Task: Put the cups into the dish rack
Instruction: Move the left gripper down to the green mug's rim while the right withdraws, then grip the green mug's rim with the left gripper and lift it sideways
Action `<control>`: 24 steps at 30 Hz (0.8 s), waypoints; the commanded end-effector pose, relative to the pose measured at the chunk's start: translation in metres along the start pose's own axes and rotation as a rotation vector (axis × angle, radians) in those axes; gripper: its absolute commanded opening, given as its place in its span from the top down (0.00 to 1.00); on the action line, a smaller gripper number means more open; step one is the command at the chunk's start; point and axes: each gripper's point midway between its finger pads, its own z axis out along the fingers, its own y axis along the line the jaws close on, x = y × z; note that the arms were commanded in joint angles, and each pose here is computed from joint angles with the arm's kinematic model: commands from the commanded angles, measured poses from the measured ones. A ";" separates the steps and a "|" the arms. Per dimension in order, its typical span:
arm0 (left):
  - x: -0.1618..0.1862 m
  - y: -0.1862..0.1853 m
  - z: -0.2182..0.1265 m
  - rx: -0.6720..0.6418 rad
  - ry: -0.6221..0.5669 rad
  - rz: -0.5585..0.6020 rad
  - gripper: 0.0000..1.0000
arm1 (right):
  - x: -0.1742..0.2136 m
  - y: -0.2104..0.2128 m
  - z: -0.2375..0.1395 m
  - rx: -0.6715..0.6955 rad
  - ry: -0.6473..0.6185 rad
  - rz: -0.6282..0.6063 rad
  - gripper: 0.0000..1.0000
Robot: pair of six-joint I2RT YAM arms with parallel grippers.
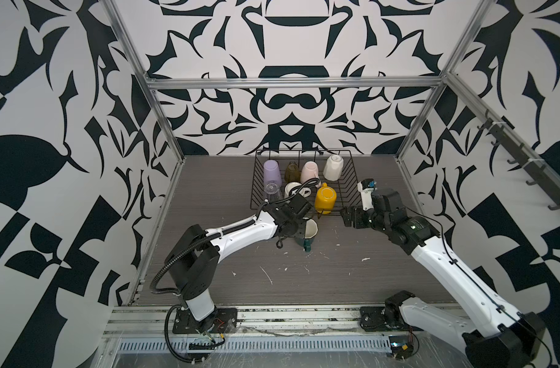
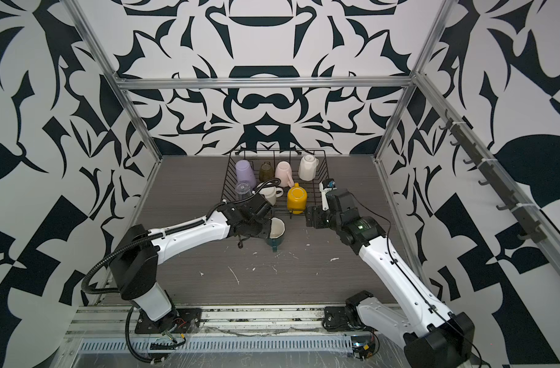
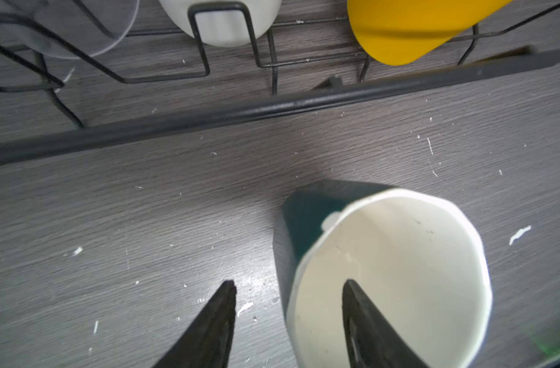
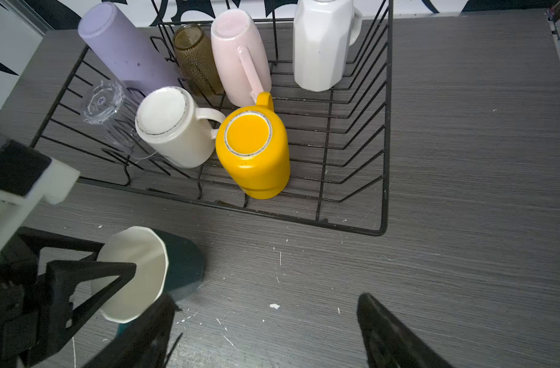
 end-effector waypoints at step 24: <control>0.008 0.006 -0.043 0.068 -0.041 -0.046 1.00 | -0.010 0.004 -0.003 -0.017 -0.040 -0.001 0.08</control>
